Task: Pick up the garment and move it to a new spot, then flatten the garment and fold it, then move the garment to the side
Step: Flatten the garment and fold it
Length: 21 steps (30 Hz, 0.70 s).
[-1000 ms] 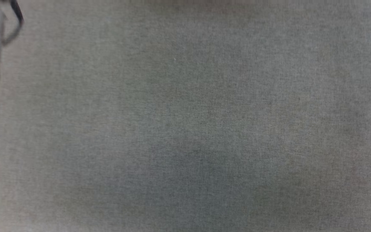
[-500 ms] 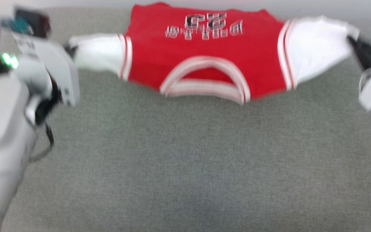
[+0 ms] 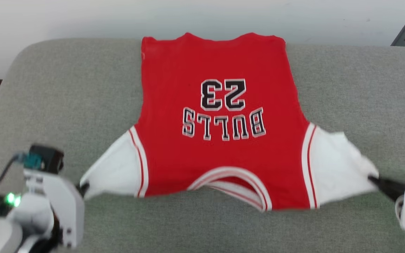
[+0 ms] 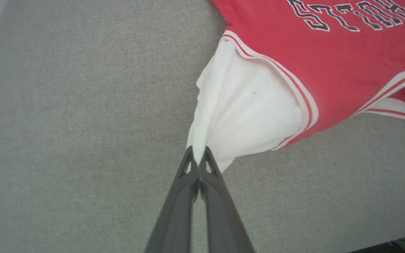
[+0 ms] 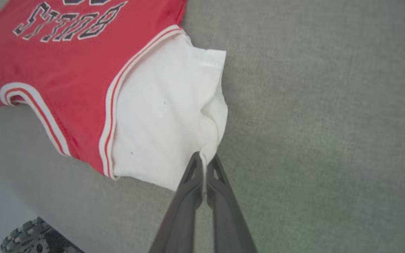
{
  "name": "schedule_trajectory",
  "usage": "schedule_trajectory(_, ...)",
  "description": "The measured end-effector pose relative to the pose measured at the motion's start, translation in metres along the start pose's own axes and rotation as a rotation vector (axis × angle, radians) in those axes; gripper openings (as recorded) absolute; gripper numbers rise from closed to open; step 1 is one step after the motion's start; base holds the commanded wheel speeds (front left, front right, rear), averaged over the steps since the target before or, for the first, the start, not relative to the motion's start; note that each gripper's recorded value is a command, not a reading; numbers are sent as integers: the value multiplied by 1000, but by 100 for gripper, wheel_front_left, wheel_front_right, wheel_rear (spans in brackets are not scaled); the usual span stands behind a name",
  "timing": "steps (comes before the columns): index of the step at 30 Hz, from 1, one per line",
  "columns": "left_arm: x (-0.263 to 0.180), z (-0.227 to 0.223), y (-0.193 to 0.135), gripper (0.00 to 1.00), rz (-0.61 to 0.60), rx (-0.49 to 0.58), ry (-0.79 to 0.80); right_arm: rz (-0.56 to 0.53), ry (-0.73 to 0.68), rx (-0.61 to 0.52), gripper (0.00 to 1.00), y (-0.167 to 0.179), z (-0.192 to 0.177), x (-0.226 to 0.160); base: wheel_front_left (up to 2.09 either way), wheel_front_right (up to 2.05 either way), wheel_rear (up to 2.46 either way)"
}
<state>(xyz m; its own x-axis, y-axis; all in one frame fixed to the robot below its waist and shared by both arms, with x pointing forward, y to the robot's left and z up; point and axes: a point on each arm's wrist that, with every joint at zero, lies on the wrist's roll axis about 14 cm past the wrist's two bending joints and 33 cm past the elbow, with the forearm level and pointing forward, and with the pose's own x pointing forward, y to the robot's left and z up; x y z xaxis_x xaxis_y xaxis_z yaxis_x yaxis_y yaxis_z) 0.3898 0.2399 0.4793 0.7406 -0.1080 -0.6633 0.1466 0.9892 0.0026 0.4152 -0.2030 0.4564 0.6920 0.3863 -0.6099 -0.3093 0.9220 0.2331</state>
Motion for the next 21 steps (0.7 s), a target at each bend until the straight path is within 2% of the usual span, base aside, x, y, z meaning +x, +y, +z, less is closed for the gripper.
schedule_trajectory(5, -21, -43, -11, 0, -23, -56, 127, 18, 170, 33, 0, 4, -49, -18, 0, 0, 0)
schedule_trajectory(9, -34, -56, -15, 0, -27, -74, 161, 37, 273, 80, 0, 9, -79, -32, 0, 0, 0)
schedule_trajectory(20, -21, -58, -2, 0, 24, -70, 119, 0, 325, 104, 0, 12, -101, -24, 0, 0, 0)
schedule_trajectory(21, -18, -59, -4, 0, 15, -69, 117, -4, 328, 107, 12, 12, -103, -21, 0, 0, 0)
